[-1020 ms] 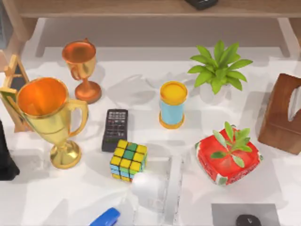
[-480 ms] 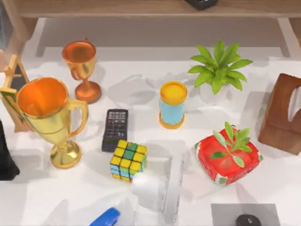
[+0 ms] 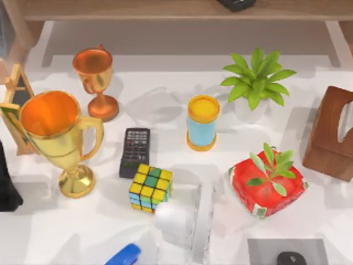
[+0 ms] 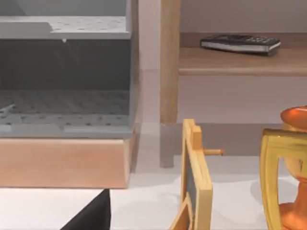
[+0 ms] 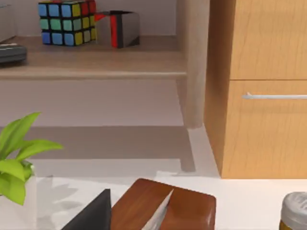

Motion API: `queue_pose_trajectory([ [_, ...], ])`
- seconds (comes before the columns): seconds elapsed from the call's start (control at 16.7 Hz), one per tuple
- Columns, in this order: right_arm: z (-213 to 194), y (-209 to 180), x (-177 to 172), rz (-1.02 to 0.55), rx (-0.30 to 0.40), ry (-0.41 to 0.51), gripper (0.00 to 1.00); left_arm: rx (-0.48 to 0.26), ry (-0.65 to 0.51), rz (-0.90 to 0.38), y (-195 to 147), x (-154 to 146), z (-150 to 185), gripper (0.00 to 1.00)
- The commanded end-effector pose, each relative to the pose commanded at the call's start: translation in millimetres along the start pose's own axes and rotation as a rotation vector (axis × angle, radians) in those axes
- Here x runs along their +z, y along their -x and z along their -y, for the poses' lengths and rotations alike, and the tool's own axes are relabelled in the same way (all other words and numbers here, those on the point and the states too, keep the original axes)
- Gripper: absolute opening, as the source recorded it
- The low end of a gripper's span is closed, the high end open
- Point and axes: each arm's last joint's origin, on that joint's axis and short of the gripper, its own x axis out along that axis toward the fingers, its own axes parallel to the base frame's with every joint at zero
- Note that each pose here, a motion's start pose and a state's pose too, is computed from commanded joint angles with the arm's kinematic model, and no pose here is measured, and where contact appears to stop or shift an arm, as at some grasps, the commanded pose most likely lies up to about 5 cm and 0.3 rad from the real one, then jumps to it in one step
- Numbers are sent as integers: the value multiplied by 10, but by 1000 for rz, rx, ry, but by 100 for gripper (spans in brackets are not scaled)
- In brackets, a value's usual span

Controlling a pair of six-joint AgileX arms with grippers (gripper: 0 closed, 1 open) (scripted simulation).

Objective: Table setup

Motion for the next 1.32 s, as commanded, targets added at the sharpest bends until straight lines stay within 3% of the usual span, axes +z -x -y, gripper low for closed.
queue_pose_trajectory([
  [0.42,-2,2,-19,-3,0,6,100,0,0,0,0,0,0,100],
  [0.66,-2,2,-19,-3,0,6,100,-2,1,-6,-12,265,26,100],
  [1.02,-2,2,-19,-3,0,6,100,-10,4,-12,-333,1394,170,100],
  [1.32,-2,2,-19,-3,0,6,100,-15,8,-6,-1146,2432,571,100],
])
